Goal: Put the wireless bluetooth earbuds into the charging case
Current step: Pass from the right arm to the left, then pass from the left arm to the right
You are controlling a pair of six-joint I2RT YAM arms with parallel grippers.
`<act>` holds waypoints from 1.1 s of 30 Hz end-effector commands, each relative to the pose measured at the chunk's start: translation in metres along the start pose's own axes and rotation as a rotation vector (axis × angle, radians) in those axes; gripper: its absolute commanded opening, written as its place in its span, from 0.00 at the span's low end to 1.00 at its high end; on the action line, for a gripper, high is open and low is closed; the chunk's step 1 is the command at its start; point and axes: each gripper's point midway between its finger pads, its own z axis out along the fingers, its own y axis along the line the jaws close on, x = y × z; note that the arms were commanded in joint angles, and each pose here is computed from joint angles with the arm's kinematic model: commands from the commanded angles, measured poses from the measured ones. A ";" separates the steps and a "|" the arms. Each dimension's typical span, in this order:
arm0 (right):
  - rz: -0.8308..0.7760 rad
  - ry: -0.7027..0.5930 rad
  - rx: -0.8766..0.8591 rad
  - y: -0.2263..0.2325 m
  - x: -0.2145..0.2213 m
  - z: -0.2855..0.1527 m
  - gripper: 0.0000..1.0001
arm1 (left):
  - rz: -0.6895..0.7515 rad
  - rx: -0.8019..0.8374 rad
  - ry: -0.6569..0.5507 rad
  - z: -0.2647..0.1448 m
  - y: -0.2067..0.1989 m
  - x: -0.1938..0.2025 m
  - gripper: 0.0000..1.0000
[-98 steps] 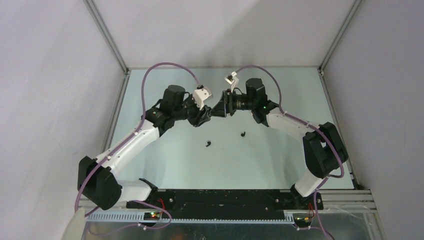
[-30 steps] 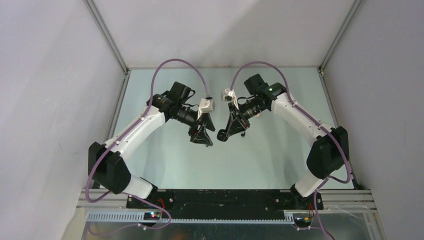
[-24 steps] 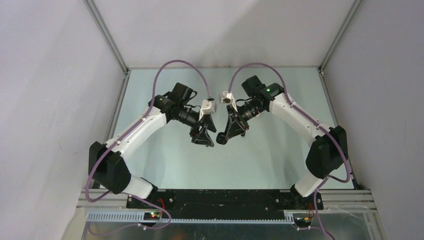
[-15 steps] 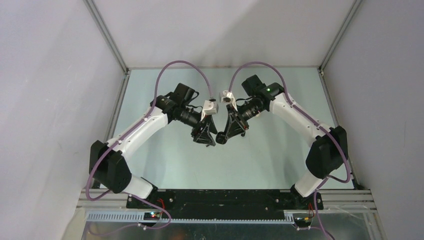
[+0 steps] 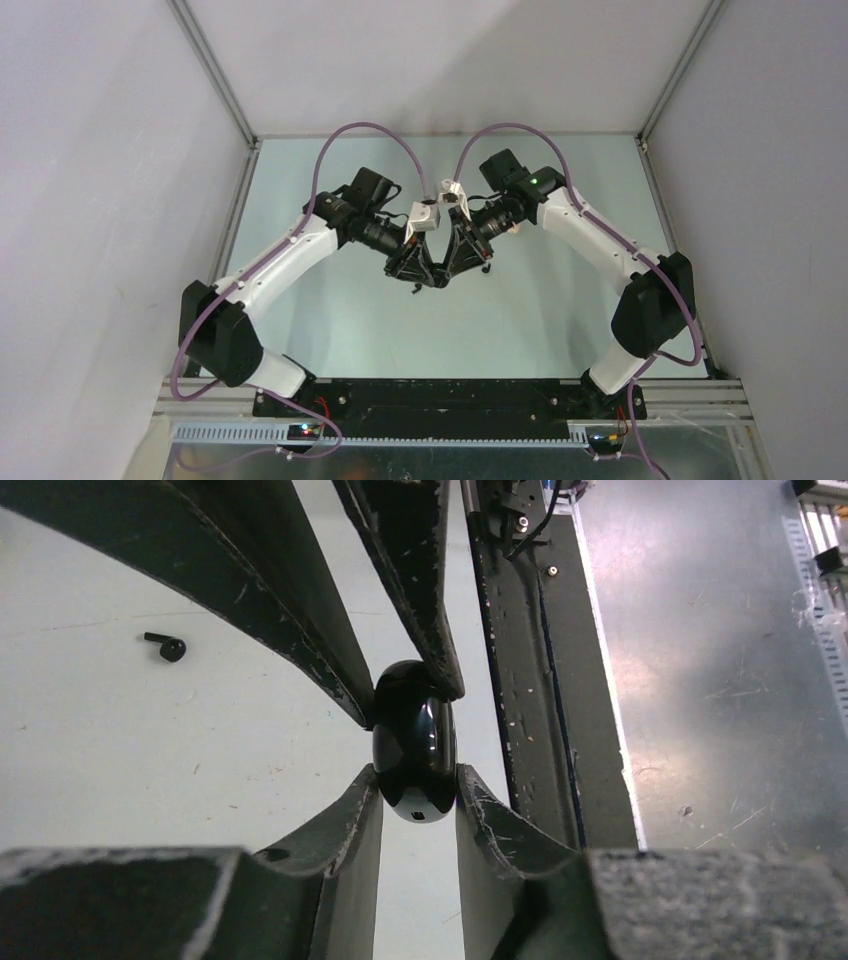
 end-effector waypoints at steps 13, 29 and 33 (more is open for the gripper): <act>-0.120 -0.164 0.225 -0.017 -0.029 -0.047 0.75 | -0.063 -0.051 -0.160 -0.005 0.007 -0.031 0.00; -0.023 -0.520 0.206 -0.046 -0.075 -0.057 0.75 | -0.056 -0.245 -0.467 -0.031 0.016 -0.085 0.00; -0.082 -0.563 0.126 -0.027 -0.072 -0.053 0.75 | -0.048 -0.276 -0.531 -0.034 0.017 -0.084 0.00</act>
